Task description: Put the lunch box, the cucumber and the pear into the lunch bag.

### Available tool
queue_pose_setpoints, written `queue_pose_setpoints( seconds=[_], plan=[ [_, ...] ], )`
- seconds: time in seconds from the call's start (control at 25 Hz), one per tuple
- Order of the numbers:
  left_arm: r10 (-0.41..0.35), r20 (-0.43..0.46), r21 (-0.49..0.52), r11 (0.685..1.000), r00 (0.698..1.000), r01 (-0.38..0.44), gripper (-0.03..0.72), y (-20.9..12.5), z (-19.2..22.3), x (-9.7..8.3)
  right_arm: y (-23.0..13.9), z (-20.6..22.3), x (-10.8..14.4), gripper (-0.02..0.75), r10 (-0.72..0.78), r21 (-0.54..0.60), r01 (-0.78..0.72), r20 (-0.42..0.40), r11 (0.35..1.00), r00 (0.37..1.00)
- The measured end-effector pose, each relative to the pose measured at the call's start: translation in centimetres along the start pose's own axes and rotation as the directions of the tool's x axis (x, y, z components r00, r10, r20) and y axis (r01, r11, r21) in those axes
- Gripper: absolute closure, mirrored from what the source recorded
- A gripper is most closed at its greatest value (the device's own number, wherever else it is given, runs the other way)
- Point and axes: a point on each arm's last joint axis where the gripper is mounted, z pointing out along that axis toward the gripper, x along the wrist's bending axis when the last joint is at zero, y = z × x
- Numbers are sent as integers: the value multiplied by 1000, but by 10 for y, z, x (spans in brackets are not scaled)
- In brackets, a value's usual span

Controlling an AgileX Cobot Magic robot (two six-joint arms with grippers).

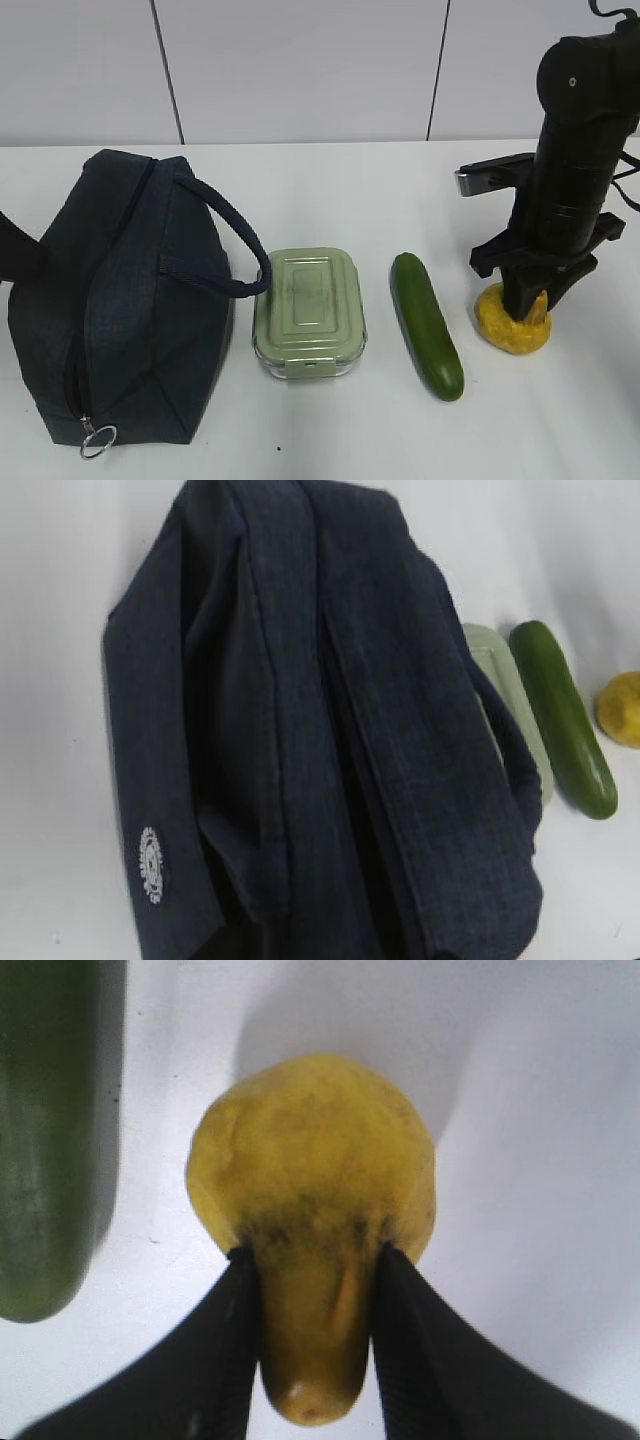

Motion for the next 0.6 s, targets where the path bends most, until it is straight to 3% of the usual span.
queue_pose_setpoints(
  seconds=[0.16,0.28,0.6],
  plan=[
    [1,-17,58,998,1000,-1,339,1,12,7,0,0,0,469,0,0,0,0,1000,1000],
    [-6,-18,80,997,1000,7,386,2,18,9,0,0,0,469,0,0,0,0,1000,1000],
    [-20,-3,85,996,1000,20,682,3,21,9,0,0,0,469,0,1,0,0,1000,1000]
  ],
)
